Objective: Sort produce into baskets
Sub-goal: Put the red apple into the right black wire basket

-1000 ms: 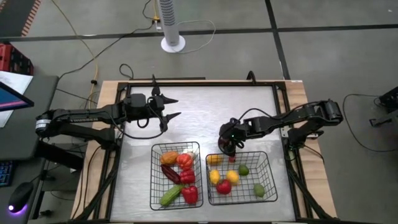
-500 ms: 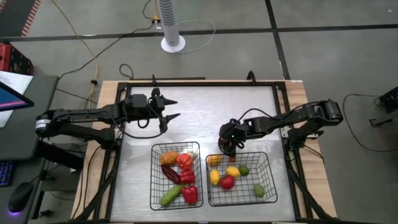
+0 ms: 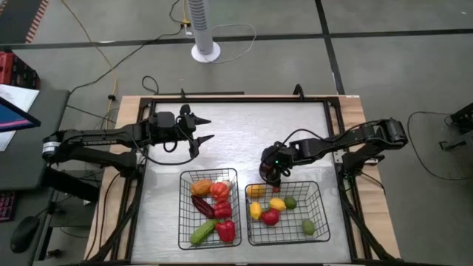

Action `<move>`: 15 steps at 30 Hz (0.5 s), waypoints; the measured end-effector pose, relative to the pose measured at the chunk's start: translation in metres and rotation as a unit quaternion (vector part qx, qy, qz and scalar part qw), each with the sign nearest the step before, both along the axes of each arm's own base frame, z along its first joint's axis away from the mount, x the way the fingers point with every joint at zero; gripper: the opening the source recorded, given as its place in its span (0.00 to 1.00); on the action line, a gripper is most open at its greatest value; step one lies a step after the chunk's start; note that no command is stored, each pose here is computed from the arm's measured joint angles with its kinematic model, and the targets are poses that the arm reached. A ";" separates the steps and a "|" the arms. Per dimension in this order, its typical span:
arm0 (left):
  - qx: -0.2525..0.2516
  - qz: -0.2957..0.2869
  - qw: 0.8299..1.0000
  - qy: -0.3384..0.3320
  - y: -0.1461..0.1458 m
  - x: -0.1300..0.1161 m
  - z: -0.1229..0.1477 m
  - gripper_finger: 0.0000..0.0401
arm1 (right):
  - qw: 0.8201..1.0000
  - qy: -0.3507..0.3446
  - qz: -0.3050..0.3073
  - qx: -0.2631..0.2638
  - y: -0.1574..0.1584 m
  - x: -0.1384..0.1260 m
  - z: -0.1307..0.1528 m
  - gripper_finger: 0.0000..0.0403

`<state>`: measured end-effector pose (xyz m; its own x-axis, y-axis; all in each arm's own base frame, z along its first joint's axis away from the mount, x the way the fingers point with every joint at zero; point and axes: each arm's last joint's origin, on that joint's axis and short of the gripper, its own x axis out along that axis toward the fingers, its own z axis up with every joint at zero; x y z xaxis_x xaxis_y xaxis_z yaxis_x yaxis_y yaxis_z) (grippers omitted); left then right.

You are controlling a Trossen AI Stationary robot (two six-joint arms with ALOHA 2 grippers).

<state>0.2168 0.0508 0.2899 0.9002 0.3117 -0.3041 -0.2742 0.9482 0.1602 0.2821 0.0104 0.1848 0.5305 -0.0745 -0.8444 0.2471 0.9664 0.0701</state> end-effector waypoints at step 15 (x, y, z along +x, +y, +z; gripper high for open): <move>0.010 -0.003 1.000 0.002 0.000 0.000 0.000 0.61 | 1.000 -0.017 -0.010 -0.018 -0.002 0.006 0.012 0.87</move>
